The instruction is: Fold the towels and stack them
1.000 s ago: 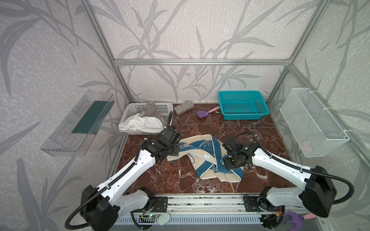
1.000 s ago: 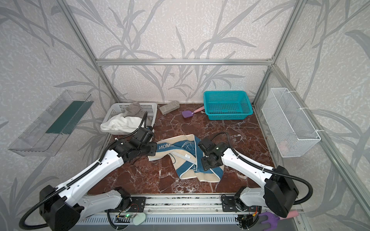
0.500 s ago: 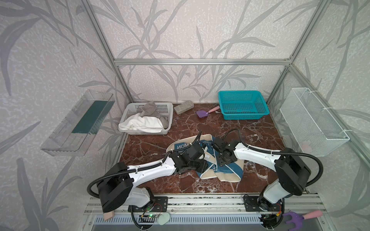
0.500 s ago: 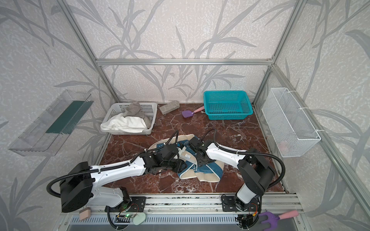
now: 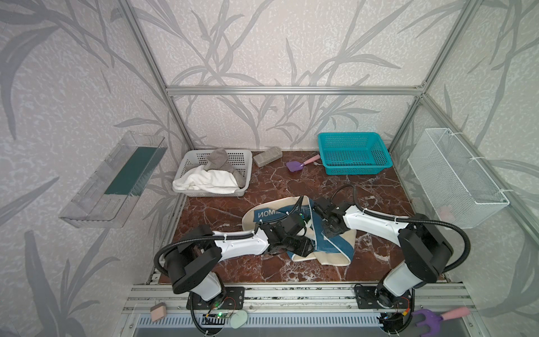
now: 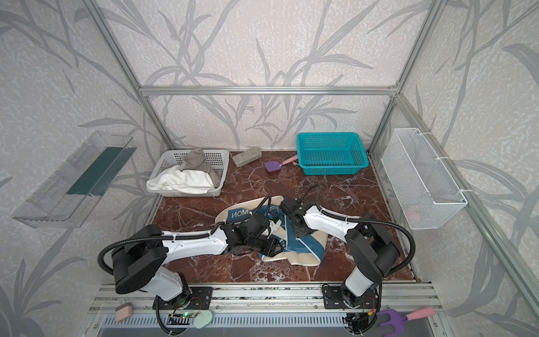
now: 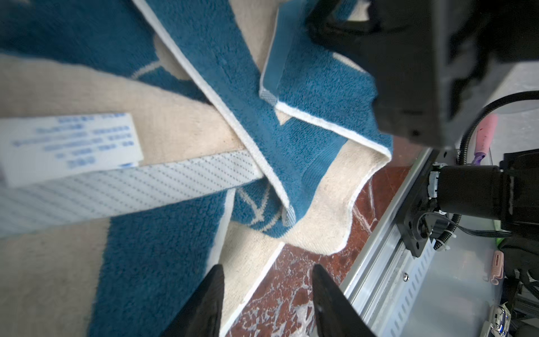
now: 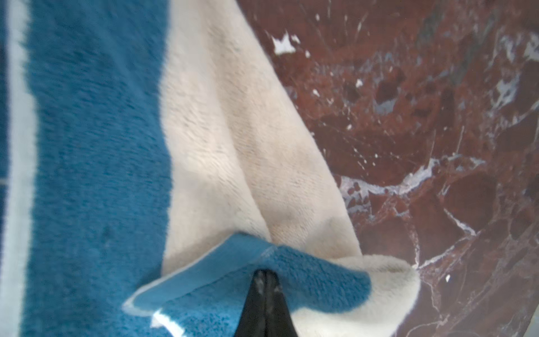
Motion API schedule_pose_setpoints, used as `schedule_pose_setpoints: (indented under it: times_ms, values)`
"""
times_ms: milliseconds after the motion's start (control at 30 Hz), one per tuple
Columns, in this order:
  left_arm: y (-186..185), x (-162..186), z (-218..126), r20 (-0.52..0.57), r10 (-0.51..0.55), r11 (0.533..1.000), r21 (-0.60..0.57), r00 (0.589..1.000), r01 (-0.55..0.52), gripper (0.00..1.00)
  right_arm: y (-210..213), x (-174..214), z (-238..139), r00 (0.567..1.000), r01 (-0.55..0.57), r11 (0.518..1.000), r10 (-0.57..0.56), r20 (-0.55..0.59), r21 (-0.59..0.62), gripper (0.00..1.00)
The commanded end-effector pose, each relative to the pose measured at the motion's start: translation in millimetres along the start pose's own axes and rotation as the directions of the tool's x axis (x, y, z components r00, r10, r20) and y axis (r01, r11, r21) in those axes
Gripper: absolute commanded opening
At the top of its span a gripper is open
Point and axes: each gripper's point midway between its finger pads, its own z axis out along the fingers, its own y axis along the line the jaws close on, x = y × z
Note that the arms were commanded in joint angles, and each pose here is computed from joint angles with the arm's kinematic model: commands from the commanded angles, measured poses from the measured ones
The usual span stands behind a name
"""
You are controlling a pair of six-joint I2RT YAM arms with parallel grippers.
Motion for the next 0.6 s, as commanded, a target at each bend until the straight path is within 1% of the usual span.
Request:
schedule_pose_setpoints:
  times_ms: [0,133,200,267,433,500,533,567]
  values:
    - [-23.6,-20.3,6.9,0.034,-0.002,0.997,0.079,0.999,0.0,0.48,-11.6,4.1,-6.1,0.997,-0.07,0.997,0.071,0.027,-0.034,0.0]
    - [-27.6,-25.7,19.3,0.028,-0.024,0.995,0.101,0.999,0.021,0.39,-14.1,13.2,-2.0,0.992,-0.123,0.988,0.126,0.021,-0.091,0.0]
    - [-27.8,-27.5,23.7,0.029,-0.036,0.994,0.108,0.999,0.032,0.37,-13.7,18.1,2.2,0.99,-0.141,0.984,0.142,0.005,-0.106,0.0]
    - [-27.1,-27.7,27.1,0.026,-0.043,0.993,0.107,0.999,0.04,0.36,-12.5,22.7,6.7,0.989,-0.15,0.982,0.15,-0.009,-0.117,0.0]
    - [-26.7,-30.7,32.3,0.031,-0.053,0.993,0.111,0.998,0.049,0.29,-11.8,30.0,13.3,0.987,-0.158,0.979,0.155,-0.027,-0.127,0.0]
    - [-27.6,-30.5,34.7,0.03,-0.057,0.991,0.12,0.998,0.053,0.28,-12.6,30.2,13.9,0.987,-0.162,0.978,0.16,-0.027,-0.13,0.0]
    - [-27.5,-30.6,35.5,0.029,-0.061,0.991,0.122,0.998,0.057,0.26,-13.1,30.1,13.6,0.987,-0.163,0.978,0.161,-0.026,-0.131,0.0]
    - [-28.6,-30.4,35.8,0.028,-0.061,0.99,0.128,0.998,0.057,0.22,-13.5,29.7,12.9,0.986,-0.164,0.978,0.162,-0.024,-0.132,0.0]
